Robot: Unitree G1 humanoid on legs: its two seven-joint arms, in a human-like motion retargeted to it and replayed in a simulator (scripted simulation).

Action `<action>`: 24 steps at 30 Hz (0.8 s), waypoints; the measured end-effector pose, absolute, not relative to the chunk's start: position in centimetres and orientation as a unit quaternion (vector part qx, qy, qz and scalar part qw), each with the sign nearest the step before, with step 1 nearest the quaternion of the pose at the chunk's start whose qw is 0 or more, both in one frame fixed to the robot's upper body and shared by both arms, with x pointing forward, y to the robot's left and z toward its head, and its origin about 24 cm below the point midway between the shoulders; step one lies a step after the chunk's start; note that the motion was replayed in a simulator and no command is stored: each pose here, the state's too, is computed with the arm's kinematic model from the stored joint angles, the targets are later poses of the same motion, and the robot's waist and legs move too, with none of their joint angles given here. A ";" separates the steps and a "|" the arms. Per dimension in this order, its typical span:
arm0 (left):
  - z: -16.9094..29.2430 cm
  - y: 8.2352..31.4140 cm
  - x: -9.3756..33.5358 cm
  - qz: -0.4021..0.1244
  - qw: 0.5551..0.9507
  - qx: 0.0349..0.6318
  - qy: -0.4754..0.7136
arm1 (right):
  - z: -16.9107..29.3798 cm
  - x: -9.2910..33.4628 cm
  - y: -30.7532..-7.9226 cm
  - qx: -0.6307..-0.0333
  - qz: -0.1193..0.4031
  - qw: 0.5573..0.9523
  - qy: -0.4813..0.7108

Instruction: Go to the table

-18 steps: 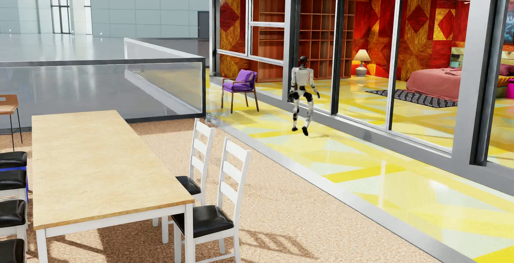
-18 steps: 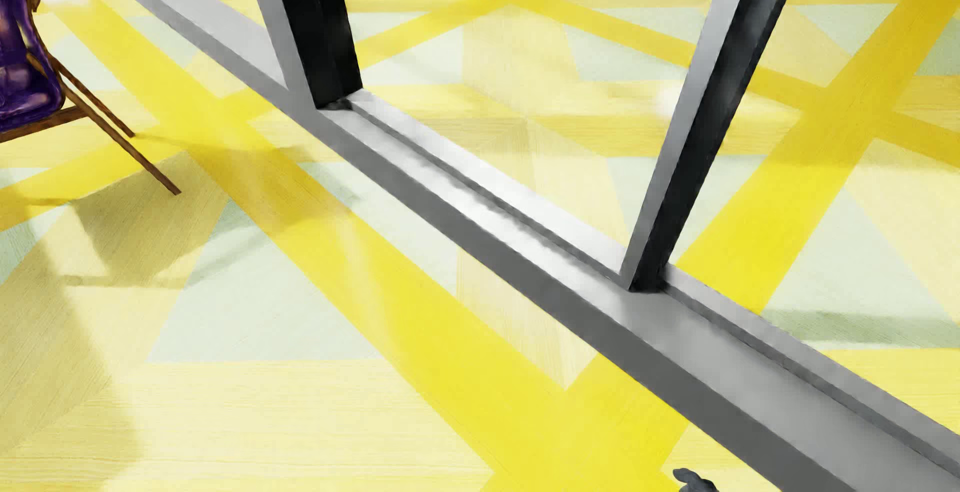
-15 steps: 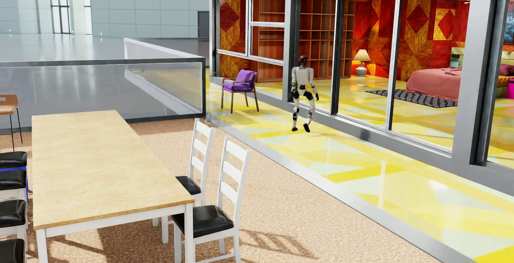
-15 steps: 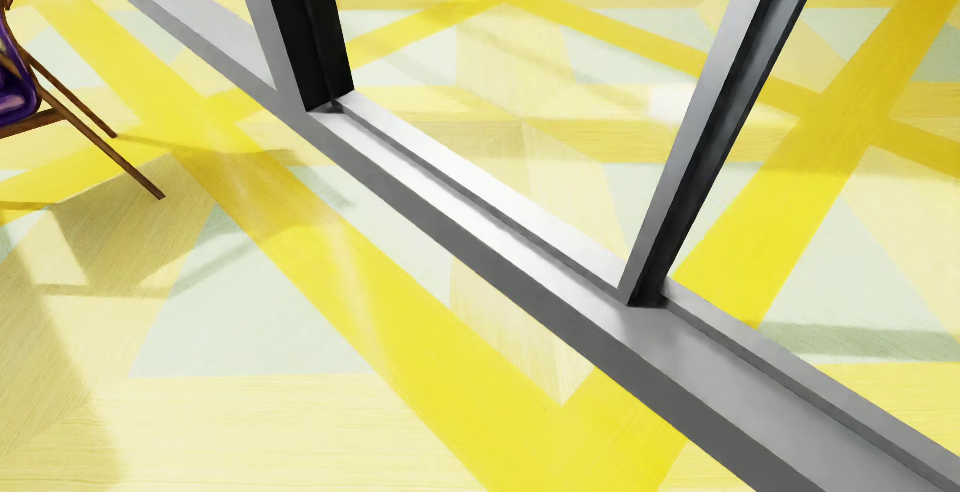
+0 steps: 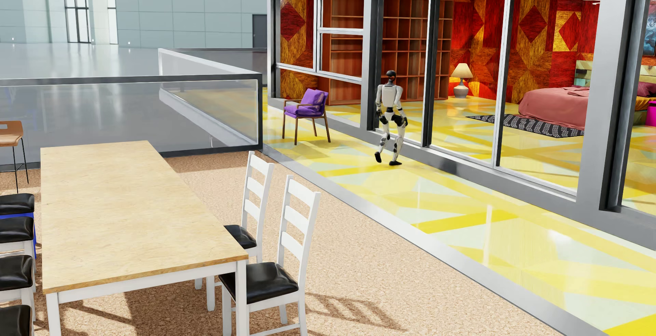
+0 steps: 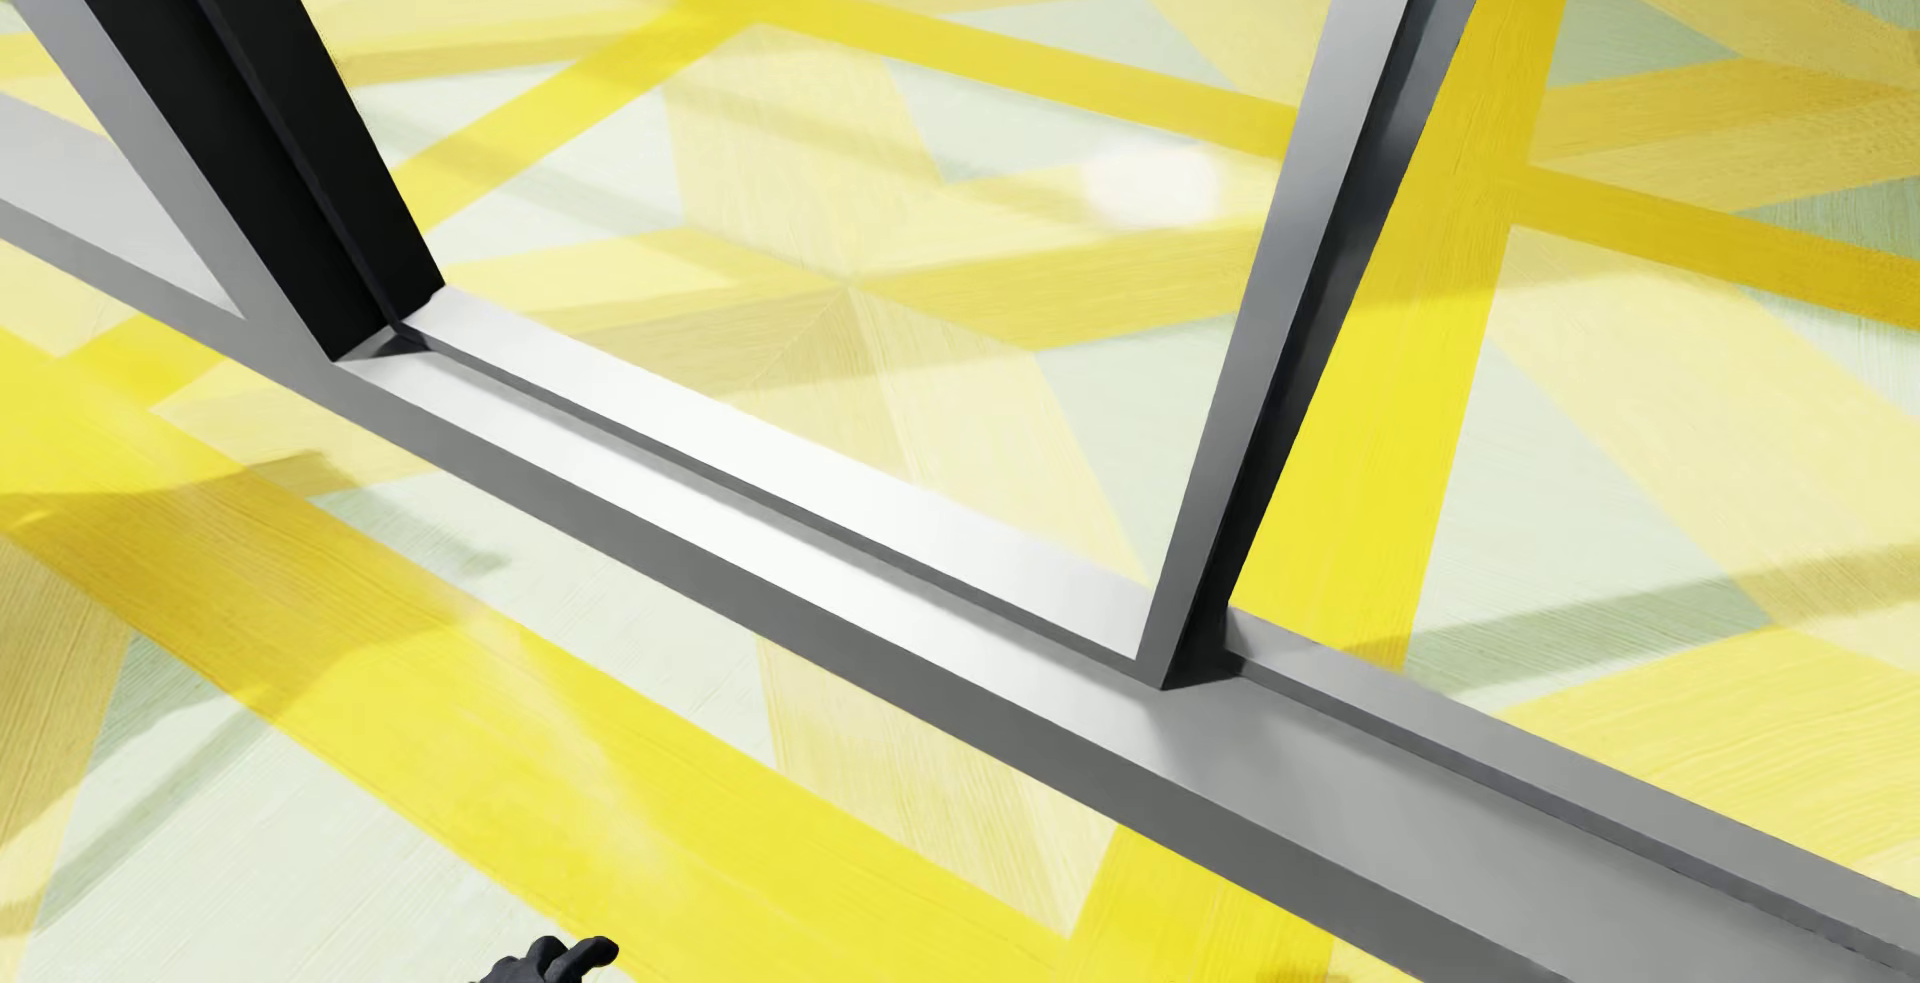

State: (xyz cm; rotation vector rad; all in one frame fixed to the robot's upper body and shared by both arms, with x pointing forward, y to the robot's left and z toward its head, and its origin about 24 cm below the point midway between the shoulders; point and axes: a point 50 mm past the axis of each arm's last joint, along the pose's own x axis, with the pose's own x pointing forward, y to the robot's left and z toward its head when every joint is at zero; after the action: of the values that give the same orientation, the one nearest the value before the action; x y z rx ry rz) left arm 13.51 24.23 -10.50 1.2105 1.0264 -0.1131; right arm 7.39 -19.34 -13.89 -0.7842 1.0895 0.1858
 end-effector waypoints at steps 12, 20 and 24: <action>-16.0 20.6 -0.6 -0.348 0.500 0.514 0.604 | -10.2 12.8 -20.8 -0.368 -0.021 0.841 0.396; -11.0 25.1 18.4 -0.331 0.338 0.797 0.375 | -13.5 -6.4 -27.1 -0.340 -0.065 0.580 0.737; -5.9 16.0 26.6 -0.262 0.448 0.841 0.150 | -13.9 -4.9 -27.0 -0.360 0.008 0.594 0.720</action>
State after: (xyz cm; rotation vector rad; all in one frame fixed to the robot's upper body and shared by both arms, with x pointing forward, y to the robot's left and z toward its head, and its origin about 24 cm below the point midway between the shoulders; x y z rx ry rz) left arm 26.61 15.99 -5.88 2.0819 0.3720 -0.6478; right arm -4.94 -27.02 -13.95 -0.8366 1.6730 0.0175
